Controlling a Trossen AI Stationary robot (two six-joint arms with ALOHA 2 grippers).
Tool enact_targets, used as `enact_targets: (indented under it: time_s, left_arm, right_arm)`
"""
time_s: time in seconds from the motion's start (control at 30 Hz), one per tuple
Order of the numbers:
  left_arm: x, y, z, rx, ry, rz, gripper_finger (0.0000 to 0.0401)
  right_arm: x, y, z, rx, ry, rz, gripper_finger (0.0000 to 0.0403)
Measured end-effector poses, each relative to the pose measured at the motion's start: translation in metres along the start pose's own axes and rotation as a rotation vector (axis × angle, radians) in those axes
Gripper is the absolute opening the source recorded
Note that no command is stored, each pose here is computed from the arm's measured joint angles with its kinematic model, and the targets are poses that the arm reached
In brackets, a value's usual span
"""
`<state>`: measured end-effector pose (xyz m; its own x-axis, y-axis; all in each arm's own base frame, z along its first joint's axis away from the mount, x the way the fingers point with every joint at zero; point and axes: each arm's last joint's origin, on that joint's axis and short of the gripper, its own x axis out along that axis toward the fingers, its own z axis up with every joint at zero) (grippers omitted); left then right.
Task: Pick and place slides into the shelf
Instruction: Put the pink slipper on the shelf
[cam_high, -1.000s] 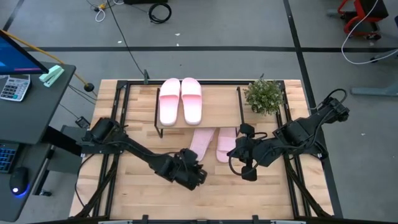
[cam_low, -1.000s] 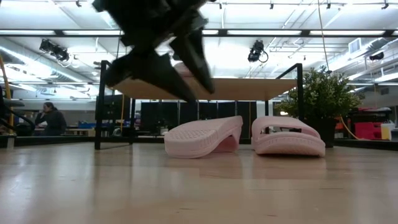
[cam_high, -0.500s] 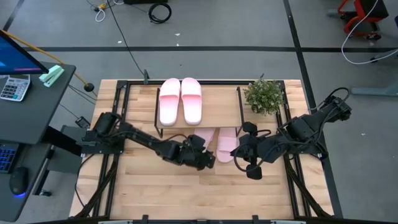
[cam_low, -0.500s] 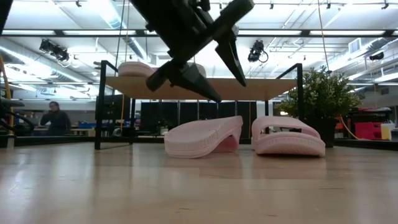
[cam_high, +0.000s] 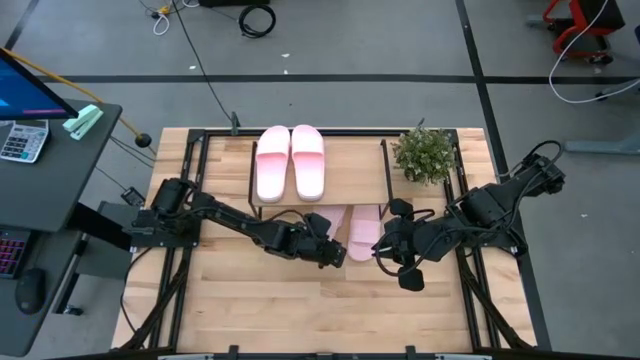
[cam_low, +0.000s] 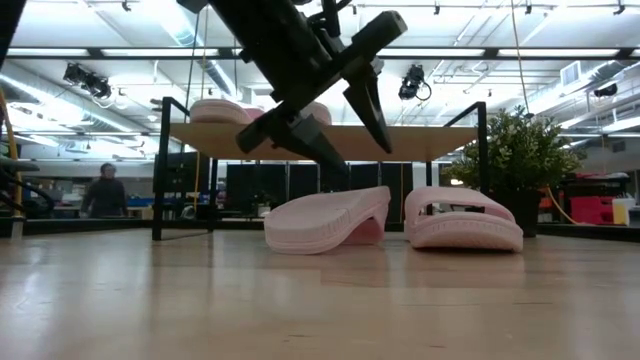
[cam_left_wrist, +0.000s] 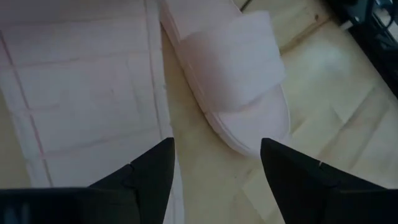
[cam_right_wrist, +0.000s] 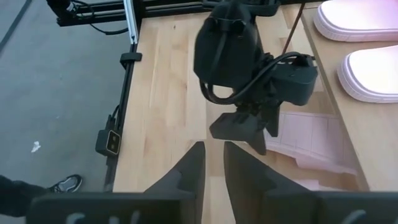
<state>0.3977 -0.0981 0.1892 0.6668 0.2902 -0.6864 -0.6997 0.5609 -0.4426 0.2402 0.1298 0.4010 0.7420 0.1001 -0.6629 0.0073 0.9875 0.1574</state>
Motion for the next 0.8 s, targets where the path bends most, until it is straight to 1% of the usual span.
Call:
enact_targets:
  time_s: [0.23,0.47,0.67,0.8]
  left_arm:
    - [-0.002,0.0,-0.004,0.021,0.013,0.006,0.0243]
    - [-0.004,0.011,-0.012,0.035,0.061,0.121,0.0227]
    - [-0.01,0.008,-0.023,0.036,0.077,0.12,0.0222]
    - [-0.014,0.01,-0.028,0.034,0.066,0.157,0.0224]
  right_arm:
    - [0.0,0.0,0.0,0.001,-0.003,-0.006,0.0078]
    - [0.0,0.0,0.0,0.019,-0.004,-0.007,0.0079]
    - [0.0,0.0,0.0,0.034,-0.003,-0.006,0.008]
    - [0.0,0.0,0.0,0.042,-0.003,-0.005,0.008]
